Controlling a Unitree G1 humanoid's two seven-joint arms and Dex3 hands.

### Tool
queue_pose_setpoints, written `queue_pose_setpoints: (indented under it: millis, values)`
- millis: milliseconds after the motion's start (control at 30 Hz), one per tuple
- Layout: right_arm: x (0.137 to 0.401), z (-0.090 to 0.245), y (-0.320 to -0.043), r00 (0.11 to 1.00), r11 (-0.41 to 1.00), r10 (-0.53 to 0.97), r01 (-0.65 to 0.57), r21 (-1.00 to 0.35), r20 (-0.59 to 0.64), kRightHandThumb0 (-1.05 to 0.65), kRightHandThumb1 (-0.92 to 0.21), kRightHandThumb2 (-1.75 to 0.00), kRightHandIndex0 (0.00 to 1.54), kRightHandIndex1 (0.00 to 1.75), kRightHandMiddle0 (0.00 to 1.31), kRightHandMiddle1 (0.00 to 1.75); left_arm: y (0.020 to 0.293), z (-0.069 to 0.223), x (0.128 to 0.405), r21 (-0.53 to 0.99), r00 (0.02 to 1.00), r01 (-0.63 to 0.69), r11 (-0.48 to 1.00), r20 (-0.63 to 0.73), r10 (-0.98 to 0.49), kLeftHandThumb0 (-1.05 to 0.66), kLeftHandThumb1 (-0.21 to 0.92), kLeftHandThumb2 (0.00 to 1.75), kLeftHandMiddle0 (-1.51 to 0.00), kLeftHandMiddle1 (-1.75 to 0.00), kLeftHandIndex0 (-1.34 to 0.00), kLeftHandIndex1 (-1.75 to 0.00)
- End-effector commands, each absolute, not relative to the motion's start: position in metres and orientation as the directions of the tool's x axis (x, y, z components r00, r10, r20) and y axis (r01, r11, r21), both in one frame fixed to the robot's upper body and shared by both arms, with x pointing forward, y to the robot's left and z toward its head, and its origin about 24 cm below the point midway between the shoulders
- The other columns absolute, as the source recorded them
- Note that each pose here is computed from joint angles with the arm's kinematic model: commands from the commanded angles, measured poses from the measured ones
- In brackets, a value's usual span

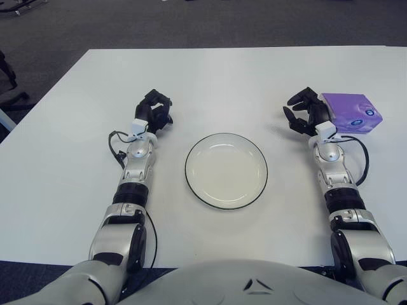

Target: Put the tissue paper into the plate.

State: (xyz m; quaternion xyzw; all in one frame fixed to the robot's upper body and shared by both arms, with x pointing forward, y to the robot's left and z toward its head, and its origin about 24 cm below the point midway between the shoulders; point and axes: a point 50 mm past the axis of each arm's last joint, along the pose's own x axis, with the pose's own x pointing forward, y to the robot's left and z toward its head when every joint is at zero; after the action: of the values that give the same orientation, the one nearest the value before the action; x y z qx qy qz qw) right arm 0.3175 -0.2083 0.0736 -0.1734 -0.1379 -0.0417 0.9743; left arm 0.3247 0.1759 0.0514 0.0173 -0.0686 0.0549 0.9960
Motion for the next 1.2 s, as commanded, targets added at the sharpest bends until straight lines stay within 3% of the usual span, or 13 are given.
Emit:
queue_pose_setpoints:
  millis: [0,233,600,767,800,900,1167]
  values:
    - [0.286,0.014,-0.207,0.994,0.935,-0.051,0.083,-0.344,0.101,-0.37,-0.89,-0.33,0.79,1.75,0.46,1.5,0.18,-0.001,0.294,0.028,0.99,-0.136,0.99,-0.046,0.137,-0.38,0.92,0.44,-0.98,-1.75,-0.69,-1.75]
    - [0.281,0.029,-0.21,0.97,0.901,-0.078,0.168,-0.401,0.231,-0.36,-0.92,-0.28,0.78,1.75,0.46,1.48,0.181,-0.001,0.295,0.029,0.99,-0.133,0.991,-0.045,0.134,-0.38,0.92,0.44,-0.98,-1.75,-0.68,-1.75]
    - [0.272,0.056,-0.216,0.883,0.8,-0.131,0.363,-0.478,0.451,-0.36,-0.92,-0.28,0.6,1.7,0.46,1.48,0.18,-0.002,0.295,0.03,0.99,-0.13,0.991,-0.045,0.131,-0.38,0.92,0.44,-0.98,-1.75,-0.68,-1.75]
    - [0.264,0.076,-0.219,0.823,0.713,-0.04,0.42,-0.562,0.566,-0.36,-0.92,-0.27,0.54,1.62,0.46,1.47,0.179,-0.002,0.295,0.03,0.99,-0.13,0.991,-0.045,0.131,-0.37,0.92,0.44,-0.98,-1.75,-0.68,-1.75]
    - [0.262,0.078,-0.22,0.814,0.694,-0.019,0.429,-0.578,0.581,-0.23,-0.92,-0.26,0.51,1.57,0.47,1.39,0.179,-0.002,0.295,0.03,0.99,-0.13,0.991,-0.045,0.131,-0.37,0.92,0.44,-0.98,-1.75,-0.68,-1.75]
    - [0.254,0.09,-0.228,0.761,0.586,0.088,0.482,-0.651,0.643,-0.08,-0.92,-0.24,0.48,1.51,0.47,1.31,0.179,-0.001,0.295,0.031,0.99,-0.131,0.991,-0.046,0.132,-0.37,0.92,0.44,-0.98,-1.75,-0.68,-1.75]
    - [0.24,0.109,-0.25,0.715,0.467,0.157,0.554,-0.689,0.681,-0.01,-0.92,-0.25,0.47,1.47,0.43,1.32,0.179,-0.001,0.297,0.033,0.99,-0.133,0.991,-0.051,0.135,-0.38,0.92,0.45,-0.98,-1.75,-0.68,-1.75]
